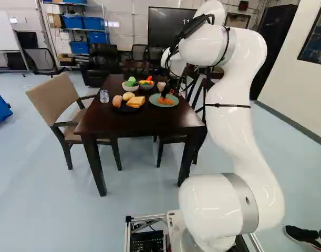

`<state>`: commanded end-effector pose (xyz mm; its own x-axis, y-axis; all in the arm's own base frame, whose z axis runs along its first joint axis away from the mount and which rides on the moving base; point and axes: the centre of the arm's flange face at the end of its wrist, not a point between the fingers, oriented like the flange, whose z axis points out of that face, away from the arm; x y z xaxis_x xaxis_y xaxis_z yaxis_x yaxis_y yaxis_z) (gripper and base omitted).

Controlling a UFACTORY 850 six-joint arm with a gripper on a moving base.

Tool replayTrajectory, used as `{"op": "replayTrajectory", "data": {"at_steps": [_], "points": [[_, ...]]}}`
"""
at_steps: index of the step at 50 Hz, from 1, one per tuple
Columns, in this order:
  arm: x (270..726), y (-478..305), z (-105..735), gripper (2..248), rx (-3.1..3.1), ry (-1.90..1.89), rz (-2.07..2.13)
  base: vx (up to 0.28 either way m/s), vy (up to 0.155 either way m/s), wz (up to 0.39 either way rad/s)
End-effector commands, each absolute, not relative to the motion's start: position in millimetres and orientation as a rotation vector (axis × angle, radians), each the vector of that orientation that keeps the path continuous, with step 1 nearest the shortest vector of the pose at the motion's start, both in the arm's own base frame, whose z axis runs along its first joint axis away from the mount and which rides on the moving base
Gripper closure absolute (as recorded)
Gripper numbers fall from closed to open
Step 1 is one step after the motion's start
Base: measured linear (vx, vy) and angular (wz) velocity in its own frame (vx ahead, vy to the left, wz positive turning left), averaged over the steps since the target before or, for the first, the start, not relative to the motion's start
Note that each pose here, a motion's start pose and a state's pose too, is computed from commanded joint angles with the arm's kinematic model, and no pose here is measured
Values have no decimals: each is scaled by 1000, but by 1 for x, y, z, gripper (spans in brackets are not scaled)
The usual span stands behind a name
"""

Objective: Move the croissant to the empty plate

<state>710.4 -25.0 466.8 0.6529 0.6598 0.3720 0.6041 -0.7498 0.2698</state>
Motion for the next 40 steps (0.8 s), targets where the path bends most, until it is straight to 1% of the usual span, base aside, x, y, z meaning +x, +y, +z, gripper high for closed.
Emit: {"op": "replayTrajectory", "data": {"at_steps": [3,4,8,9,40], "points": [[710,-25,467,71,2744,1054,691,0,0,0],[710,-25,467,37,2744,1054,691,0,0,0],[710,-25,467,37,2744,1054,691,0,0,0],[710,-25,467,5,2744,1054,691,0,0,0],[703,-25,493,3,2721,1047,734,0,0,0]]}}
